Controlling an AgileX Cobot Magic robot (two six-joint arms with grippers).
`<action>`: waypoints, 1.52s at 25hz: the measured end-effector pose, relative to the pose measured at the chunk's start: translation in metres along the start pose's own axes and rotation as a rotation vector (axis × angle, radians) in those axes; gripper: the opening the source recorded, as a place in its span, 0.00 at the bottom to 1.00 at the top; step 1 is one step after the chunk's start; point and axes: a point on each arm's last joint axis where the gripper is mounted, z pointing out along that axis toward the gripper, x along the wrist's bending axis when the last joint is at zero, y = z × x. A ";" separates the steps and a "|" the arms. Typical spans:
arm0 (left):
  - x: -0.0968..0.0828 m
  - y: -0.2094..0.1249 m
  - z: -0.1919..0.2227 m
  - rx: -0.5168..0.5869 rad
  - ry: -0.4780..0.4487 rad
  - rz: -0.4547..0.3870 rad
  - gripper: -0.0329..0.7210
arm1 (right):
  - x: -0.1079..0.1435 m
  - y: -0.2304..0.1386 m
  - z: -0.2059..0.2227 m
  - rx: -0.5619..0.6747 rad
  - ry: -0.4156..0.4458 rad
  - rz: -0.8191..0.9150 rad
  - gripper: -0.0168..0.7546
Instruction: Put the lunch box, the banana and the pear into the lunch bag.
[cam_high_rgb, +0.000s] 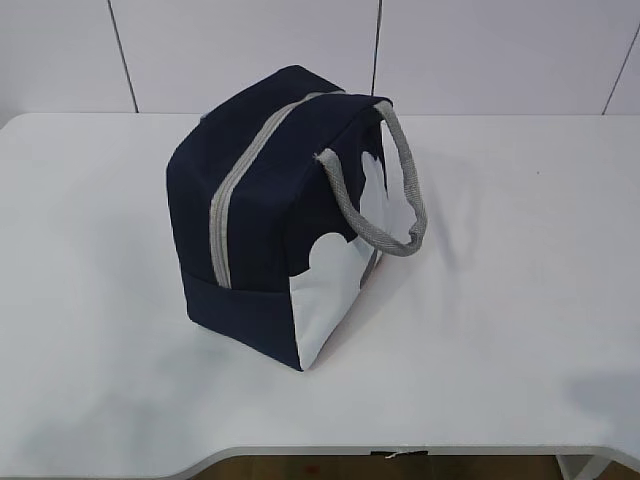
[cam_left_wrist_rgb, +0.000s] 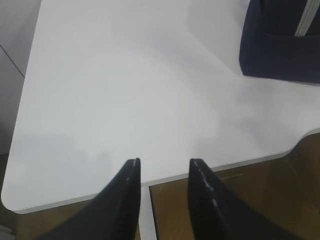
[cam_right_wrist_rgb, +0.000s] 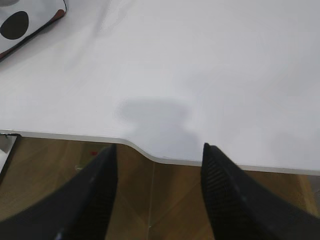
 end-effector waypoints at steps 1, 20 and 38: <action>0.000 0.000 0.000 0.000 0.000 0.000 0.37 | 0.000 0.000 0.000 0.000 0.000 0.000 0.59; -0.001 0.000 0.000 -0.001 -0.008 -0.004 0.37 | 0.002 0.000 0.000 -0.002 0.017 0.008 0.59; -0.001 0.000 0.000 -0.001 -0.008 -0.004 0.37 | 0.002 0.000 0.000 -0.002 0.018 0.008 0.59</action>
